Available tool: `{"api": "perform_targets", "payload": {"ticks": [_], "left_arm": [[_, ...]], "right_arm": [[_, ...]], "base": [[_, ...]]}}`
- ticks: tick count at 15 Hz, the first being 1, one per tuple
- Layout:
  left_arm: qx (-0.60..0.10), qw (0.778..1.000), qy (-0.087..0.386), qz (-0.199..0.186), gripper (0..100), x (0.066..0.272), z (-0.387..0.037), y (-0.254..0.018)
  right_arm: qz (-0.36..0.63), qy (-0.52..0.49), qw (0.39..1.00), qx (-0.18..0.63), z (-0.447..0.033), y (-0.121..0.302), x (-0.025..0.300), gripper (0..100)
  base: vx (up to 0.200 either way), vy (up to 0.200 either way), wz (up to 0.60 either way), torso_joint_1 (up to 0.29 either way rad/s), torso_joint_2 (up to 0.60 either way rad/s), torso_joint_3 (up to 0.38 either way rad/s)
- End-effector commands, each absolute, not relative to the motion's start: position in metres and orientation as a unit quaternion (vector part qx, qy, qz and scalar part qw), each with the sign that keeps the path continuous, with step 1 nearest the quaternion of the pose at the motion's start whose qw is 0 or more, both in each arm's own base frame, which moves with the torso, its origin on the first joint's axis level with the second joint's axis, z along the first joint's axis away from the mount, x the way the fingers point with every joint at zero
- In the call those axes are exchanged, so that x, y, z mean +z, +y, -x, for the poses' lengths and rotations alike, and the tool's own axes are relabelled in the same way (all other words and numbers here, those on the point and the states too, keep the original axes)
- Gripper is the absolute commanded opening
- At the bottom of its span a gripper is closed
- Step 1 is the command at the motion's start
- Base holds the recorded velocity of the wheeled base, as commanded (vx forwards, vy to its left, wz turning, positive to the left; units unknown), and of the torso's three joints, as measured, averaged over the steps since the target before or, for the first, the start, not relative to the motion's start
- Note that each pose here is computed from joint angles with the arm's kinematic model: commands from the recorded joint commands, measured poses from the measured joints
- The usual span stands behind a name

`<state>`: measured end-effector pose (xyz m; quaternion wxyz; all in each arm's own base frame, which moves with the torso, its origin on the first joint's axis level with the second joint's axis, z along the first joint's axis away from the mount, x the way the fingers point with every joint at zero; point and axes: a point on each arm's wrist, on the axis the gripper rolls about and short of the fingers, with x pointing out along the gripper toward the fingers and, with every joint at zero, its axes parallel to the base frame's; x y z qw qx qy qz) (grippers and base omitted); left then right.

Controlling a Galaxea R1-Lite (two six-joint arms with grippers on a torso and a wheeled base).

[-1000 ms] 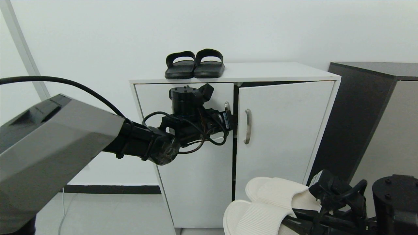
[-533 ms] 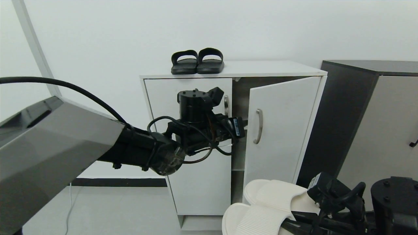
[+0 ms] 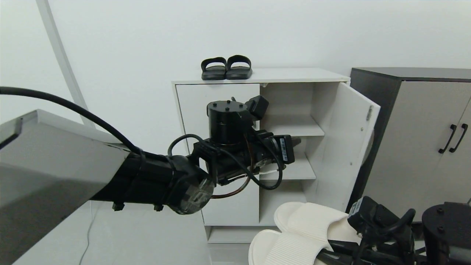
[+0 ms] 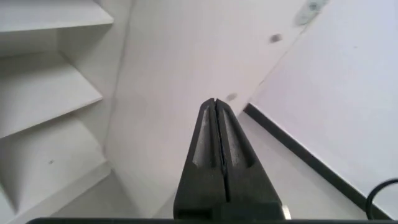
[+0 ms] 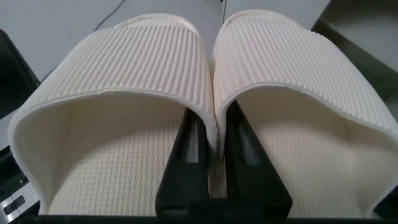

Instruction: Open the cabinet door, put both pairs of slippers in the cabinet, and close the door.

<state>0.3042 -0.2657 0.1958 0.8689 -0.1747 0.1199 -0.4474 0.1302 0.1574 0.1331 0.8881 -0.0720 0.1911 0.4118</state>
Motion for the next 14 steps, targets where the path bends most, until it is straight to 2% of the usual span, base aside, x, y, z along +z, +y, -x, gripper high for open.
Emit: {"api": "perform_targets", "payload": {"ticks": [1, 4, 7, 10, 12, 13, 14], "left_arm": [[-0.437, 0.874, 0.117, 0.176, 0, 0.200, -0.303, -0.252], [-0.409, 0.887, 0.121, 0.174, 0, 0.214, -0.258, -0.192], [-0.387, 0.903, 0.094, 0.161, 0, 0.226, -0.187, -0.126], [-0.310, 0.937, 0.064, 0.148, 0, 0.232, -0.104, -0.059], [-0.290, 0.944, 0.049, 0.148, 0, 0.227, -0.042, -0.024], [-0.280, 0.948, 0.057, 0.143, 0, 0.219, -0.019, -0.012], [-0.225, 0.965, 0.066, 0.116, 0, 0.202, 0.003, -0.003]], "right_arm": [[0.071, 0.191, 0.889, 0.411, -0.131, 0.158, 0.133, 0], [0.065, 0.188, 0.897, 0.395, -0.140, 0.157, 0.136, 0], [0.065, 0.192, 0.899, 0.389, -0.143, 0.156, 0.135, 0], [0.063, 0.189, 0.899, 0.389, -0.145, 0.158, 0.136, 0], [0.062, 0.188, 0.901, 0.385, -0.148, 0.158, 0.137, 0], [0.061, 0.188, 0.903, 0.382, -0.150, 0.159, 0.137, 0], [0.060, 0.191, 0.904, 0.378, -0.154, 0.160, 0.137, 0]], "base": [[0.000, 0.000, 0.00, 0.000, 0.00, 0.000], [0.000, 0.000, 0.00, 0.000, 0.00, 0.000], [0.000, 0.000, 0.00, 0.000, 0.00, 0.000], [0.000, 0.000, 0.00, 0.000, 0.00, 0.000], [0.000, 0.000, 0.00, 0.000, 0.00, 0.000], [0.000, 0.000, 0.00, 0.000, 0.00, 0.000], [0.000, 0.000, 0.00, 0.000, 0.00, 0.000]]}}
